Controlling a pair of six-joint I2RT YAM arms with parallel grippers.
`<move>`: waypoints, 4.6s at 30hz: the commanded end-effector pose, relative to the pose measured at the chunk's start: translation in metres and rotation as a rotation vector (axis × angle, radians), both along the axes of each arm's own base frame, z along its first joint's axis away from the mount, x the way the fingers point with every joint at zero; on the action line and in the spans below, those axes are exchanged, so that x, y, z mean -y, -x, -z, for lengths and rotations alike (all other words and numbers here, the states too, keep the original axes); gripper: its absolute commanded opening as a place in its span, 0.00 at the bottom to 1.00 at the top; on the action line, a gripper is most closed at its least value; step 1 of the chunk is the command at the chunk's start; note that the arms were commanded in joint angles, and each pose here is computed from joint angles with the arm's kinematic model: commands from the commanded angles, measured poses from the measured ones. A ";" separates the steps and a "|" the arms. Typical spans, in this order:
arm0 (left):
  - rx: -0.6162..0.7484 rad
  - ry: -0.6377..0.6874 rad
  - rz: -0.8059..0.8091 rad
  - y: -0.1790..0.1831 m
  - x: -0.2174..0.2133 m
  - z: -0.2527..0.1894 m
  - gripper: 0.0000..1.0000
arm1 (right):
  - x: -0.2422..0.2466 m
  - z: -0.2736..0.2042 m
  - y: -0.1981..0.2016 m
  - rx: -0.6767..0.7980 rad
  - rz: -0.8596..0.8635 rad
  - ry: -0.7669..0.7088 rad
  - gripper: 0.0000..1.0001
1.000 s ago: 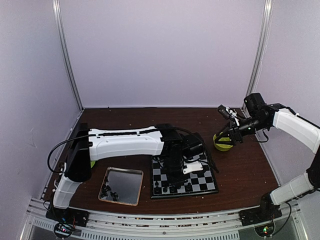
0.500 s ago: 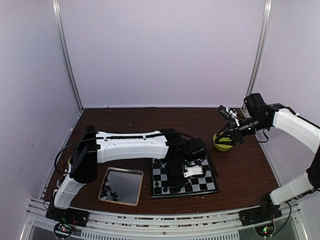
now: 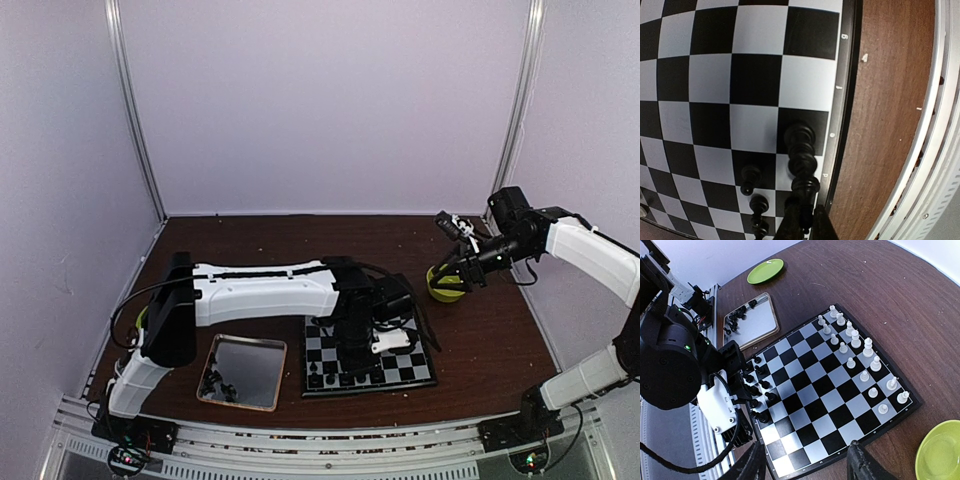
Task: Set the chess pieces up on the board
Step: Place the bishop on the chessboard, then pick up the bishop from the chessboard, then place the bishop on c8.
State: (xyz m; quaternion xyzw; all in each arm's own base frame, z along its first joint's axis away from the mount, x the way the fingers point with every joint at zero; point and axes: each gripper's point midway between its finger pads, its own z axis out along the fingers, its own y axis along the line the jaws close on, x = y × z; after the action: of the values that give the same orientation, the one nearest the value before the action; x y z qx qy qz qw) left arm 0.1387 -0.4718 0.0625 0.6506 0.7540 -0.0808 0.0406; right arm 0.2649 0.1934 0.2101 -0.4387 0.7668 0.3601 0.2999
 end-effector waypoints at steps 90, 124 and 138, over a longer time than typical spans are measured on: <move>0.701 0.556 -0.770 -0.217 -0.269 -0.227 0.52 | -0.115 0.135 0.049 0.164 -0.413 0.694 0.47; 0.663 0.532 -0.725 -0.216 -0.262 -0.217 0.51 | -0.072 0.127 0.098 0.143 -0.518 0.672 0.05; 0.631 0.528 -0.701 -0.214 -0.256 -0.210 0.51 | -0.079 0.143 0.111 0.126 -0.588 0.697 0.06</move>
State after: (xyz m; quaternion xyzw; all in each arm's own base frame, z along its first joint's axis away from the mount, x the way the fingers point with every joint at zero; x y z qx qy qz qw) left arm 0.3497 -0.2088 0.2670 0.3123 0.8389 -0.0424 0.4439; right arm 0.1571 0.2705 0.0699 -0.7280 0.6712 0.1205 0.0702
